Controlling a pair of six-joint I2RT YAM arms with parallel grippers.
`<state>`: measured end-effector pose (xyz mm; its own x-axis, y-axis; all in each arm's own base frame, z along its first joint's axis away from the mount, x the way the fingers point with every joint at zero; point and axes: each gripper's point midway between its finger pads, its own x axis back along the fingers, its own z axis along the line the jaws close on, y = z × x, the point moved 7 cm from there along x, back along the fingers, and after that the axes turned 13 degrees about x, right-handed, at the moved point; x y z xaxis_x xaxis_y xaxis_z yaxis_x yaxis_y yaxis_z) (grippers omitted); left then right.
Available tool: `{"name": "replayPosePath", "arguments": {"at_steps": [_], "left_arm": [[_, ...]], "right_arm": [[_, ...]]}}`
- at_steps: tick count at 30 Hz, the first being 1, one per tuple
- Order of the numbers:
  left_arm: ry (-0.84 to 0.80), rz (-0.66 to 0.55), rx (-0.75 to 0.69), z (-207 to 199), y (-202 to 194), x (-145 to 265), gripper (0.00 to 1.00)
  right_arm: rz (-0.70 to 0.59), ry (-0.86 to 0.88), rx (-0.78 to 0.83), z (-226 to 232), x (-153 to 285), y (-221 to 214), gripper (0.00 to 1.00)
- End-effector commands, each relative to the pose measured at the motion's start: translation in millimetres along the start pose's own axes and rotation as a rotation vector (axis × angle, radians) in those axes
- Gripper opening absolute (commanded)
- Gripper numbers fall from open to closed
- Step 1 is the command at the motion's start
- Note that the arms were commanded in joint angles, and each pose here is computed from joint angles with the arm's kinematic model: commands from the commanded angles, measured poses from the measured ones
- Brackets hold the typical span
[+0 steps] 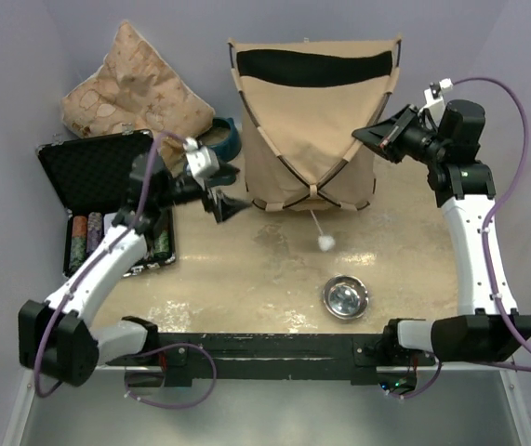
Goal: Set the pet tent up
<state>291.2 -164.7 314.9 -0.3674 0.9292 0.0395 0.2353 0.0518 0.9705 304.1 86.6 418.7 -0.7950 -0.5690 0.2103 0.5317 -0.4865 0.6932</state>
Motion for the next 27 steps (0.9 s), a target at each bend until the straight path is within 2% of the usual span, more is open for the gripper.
{"name": "replayPosePath", "arguments": {"at_steps": [1, 6, 11, 15, 17, 19, 22, 27], "left_arm": [[0.054, -0.094, -0.348, -28, -33, 1, 1.00], [0.083, -0.139, -0.455, -32, -43, -21, 1.00], [0.131, -0.175, -0.635, -27, -43, -42, 1.00], [0.087, -0.177, -0.728, -26, -46, -59, 0.99], [0.077, -0.171, -0.777, -27, -51, -67, 0.96], [0.082, -0.169, -0.832, -29, -58, -73, 0.90], [0.157, -0.183, -0.911, -28, -67, -79, 0.76], [0.287, -0.225, -0.944, -21, -59, -87, 0.44]], "right_arm": [[0.053, -0.029, -0.220, -26, -7, -8, 0.00], [0.064, -0.054, -0.265, -35, -11, -8, 0.00], [0.089, -0.050, -0.297, -41, -13, -13, 0.00], [0.101, -0.053, -0.318, -45, -15, -17, 0.00], [0.103, -0.054, -0.326, -46, -17, -17, 0.00], [0.100, -0.056, -0.327, -47, -17, -16, 0.00], [0.095, -0.058, -0.317, -45, -16, -14, 0.00], [0.081, -0.057, -0.298, -40, -13, -12, 0.00]]}}
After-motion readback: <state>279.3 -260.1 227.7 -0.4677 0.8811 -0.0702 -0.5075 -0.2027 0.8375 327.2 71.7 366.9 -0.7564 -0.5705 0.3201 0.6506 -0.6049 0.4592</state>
